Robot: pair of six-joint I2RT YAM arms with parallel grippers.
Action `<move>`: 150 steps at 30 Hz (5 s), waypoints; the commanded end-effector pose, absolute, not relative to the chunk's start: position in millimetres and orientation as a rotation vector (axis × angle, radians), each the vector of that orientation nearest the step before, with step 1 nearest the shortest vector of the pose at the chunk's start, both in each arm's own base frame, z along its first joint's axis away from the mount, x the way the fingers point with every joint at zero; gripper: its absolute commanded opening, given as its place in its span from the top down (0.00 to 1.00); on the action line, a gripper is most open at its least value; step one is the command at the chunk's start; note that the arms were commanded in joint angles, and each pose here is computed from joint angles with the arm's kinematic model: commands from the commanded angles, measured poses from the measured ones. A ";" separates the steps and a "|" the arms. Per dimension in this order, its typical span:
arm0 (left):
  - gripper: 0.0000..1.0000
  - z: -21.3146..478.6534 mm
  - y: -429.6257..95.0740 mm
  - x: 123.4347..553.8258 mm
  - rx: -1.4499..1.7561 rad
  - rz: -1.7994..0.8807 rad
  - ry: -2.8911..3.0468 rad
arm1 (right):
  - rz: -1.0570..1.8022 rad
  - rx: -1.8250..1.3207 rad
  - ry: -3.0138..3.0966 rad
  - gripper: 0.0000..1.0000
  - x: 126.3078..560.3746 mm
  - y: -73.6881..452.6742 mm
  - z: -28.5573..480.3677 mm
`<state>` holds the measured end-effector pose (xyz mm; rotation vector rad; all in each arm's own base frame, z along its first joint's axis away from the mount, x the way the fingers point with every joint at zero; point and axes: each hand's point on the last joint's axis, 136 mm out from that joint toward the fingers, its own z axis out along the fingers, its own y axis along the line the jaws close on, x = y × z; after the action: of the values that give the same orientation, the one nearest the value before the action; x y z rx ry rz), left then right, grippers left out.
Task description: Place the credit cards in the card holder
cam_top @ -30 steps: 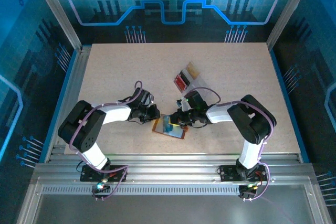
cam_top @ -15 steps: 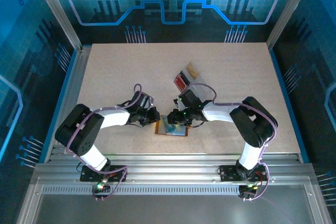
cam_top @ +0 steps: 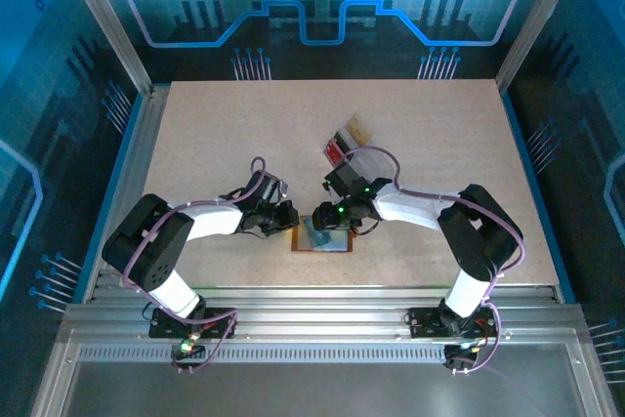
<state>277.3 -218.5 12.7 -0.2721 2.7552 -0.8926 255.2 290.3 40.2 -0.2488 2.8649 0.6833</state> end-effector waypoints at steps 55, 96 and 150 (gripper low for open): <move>0.92 -27.9 -207.6 195.0 -0.335 -0.725 2.982 | 0.711 -0.198 2.893 0.82 218.9 334.5 30.0; 0.80 36.3 -232.1 210.0 -0.222 -0.867 2.938 | 0.273 -0.521 2.905 0.78 191.9 257.7 67.6; 0.84 56.4 -256.4 248.7 -0.165 -0.808 2.957 | 0.129 -0.515 2.919 0.66 259.7 242.0 46.5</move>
<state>250.8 -257.6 58.6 -0.2316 2.9309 -0.8208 267.7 245.8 53.7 -0.4824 2.8938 0.1625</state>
